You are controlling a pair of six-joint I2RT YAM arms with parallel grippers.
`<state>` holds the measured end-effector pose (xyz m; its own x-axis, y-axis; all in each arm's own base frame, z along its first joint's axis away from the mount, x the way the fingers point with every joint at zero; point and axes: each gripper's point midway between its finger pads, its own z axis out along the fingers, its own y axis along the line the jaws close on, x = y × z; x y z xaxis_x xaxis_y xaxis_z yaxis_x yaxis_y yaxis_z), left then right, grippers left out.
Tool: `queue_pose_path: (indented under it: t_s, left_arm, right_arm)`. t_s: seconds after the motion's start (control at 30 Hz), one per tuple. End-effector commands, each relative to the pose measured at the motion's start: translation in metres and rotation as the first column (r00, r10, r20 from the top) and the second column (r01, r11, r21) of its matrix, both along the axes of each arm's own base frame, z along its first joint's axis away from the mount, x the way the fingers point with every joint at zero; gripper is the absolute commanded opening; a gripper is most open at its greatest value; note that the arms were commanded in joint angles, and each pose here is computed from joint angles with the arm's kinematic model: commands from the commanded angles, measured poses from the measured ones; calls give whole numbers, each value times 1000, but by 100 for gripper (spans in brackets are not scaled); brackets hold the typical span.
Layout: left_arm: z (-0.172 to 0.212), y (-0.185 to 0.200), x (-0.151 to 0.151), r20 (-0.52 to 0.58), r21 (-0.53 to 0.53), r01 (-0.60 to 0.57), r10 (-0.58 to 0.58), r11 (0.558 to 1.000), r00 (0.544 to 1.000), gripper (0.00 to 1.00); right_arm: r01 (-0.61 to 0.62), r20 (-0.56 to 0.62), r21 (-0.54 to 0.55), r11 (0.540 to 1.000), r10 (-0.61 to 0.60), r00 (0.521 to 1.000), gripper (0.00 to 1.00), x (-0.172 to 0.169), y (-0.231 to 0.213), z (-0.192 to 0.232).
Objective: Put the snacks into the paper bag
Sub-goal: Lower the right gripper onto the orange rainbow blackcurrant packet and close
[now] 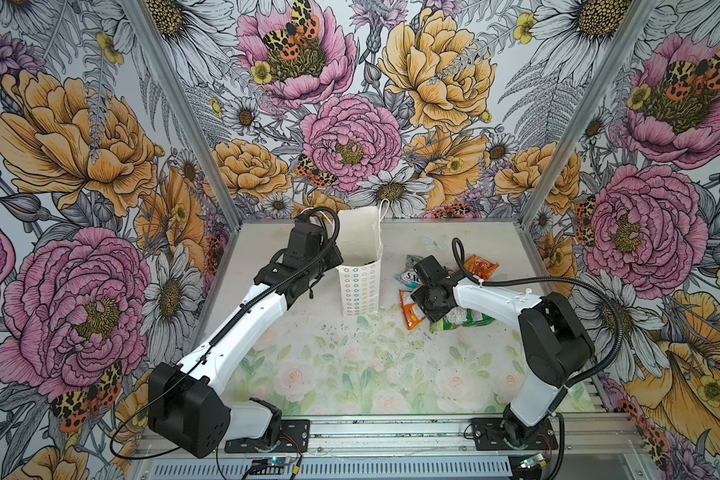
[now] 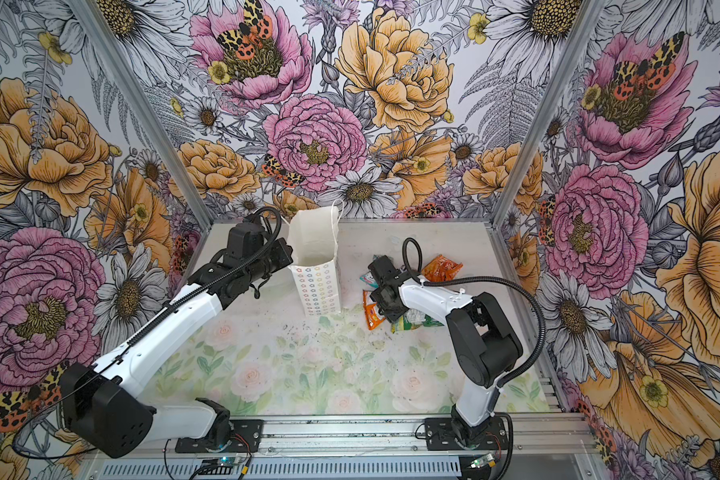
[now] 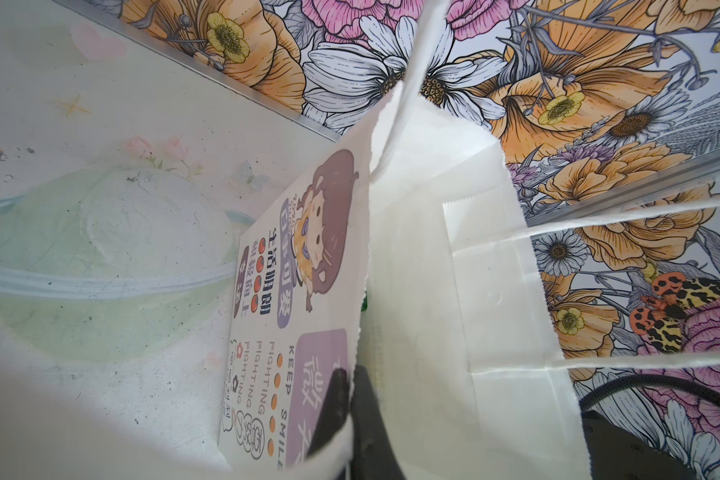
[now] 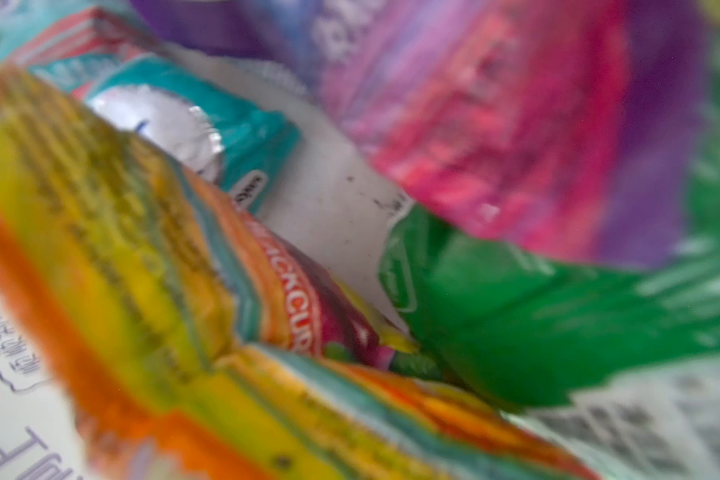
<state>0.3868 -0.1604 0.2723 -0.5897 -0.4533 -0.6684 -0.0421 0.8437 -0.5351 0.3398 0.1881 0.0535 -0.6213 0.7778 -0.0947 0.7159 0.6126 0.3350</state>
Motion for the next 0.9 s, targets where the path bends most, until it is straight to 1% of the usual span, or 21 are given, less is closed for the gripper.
queue_pose_path:
  t_s: [0.0, 0.13, 0.3, 0.4, 0.47, 0.67, 0.73, 0.77, 0.87]
  left_arm:
    - [7, 0, 5, 18, -4, 8, -8, 1000, 1000, 0]
    - [7, -1, 6, 17, -2, 9, -9, 1000, 1000, 0]
    - [7, -2, 6, 16, -5, 11, -11, 1000, 1000, 0]
    - [6, -3, 6, 14, -4, 12, -12, 1000, 1000, 0]
    - [6, -3, 6, 14, -5, 13, -13, 1000, 1000, 0]
    - [7, -5, 5, 16, -7, 20, -20, 1000, 1000, 0]
    - [8, -5, 5, 18, -8, 21, -20, 1000, 1000, 0]
    - [9, -5, 5, 20, -8, 20, -20, 1000, 1000, 0]
    - [10, -5, 6, 20, -11, 19, -19, 1000, 1000, 0]
  right_arm:
    - [-38, 68, -25, 999, 40, 997, 40, 11, -3, 9]
    - [-62, 114, -53, 997, 68, 991, 27, 14, -7, 20]
    - [-94, 158, -94, 991, 108, 982, 15, 14, -13, 32]
    - [-157, 184, -138, 978, 181, 966, 0, 17, -15, 41]
    - [-193, 197, -156, 969, 222, 955, 0, 17, -15, 46]
    - [-205, 238, -197, 959, 250, 939, 0, 13, -24, 61]
    - [-220, 262, -213, 952, 273, 926, 0, 13, -26, 70]
    - [-242, 277, -219, 945, 298, 914, 0, 13, -25, 76]
    - [-350, 349, -237, 906, 416, 840, 0, 17, -13, 102]
